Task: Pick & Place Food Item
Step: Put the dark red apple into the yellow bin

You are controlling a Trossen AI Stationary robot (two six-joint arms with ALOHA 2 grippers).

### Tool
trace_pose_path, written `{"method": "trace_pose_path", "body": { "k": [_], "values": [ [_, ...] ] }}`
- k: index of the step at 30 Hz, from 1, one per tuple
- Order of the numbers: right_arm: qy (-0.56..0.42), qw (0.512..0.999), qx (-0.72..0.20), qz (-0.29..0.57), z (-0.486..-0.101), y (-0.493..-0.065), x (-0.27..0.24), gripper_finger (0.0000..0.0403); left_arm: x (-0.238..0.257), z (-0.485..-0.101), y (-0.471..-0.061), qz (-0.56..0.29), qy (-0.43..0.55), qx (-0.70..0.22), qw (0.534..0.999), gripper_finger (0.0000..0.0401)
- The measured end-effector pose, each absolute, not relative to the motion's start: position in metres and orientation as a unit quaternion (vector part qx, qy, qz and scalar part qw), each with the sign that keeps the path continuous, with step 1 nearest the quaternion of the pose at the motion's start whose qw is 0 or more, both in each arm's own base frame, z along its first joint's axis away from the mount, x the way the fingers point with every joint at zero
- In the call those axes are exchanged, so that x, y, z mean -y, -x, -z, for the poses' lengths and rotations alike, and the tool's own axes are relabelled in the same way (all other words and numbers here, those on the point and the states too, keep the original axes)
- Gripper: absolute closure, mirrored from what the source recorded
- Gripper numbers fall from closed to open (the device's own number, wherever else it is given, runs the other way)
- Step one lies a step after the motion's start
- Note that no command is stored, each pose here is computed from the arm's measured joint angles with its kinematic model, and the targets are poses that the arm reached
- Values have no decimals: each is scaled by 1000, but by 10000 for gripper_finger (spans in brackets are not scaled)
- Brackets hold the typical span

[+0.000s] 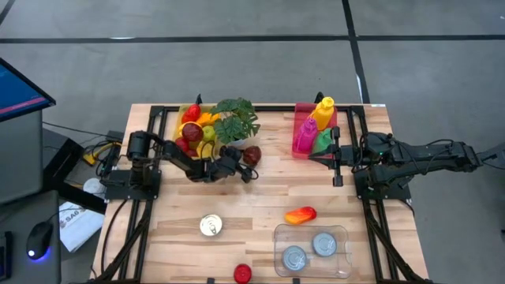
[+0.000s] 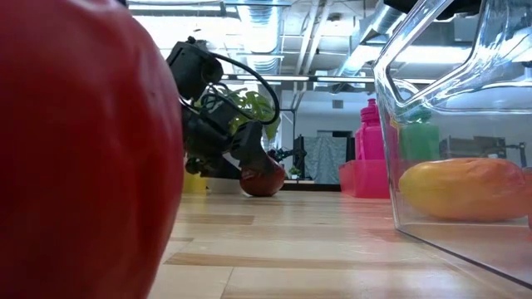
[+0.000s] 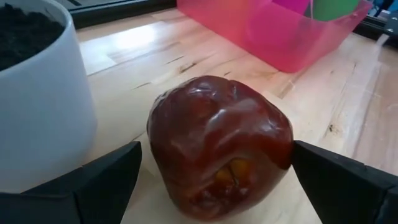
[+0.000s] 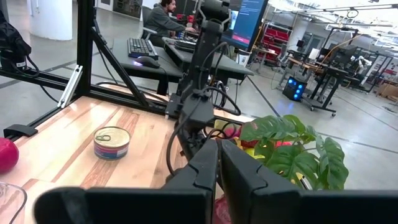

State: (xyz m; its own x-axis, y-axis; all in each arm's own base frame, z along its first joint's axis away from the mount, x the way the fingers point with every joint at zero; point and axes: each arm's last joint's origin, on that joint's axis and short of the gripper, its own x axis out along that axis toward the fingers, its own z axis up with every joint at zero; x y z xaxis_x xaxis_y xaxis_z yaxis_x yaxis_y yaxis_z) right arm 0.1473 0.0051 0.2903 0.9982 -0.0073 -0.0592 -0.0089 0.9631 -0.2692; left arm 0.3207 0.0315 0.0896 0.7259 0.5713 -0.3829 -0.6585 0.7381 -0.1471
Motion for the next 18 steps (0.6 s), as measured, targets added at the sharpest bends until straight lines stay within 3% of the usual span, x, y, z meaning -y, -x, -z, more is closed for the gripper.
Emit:
{"method": "trace_pose_path", "body": {
  "k": [8,18],
  "values": [
    [136,990,-30,0,-290,-147,-5,388,-34,-89,-321,-329,142,-160,920,21],
    [136,990,-30,0,-290,-147,-5,388,-33,-89,-321,-328,143,-160,920,102]
  ]
}}
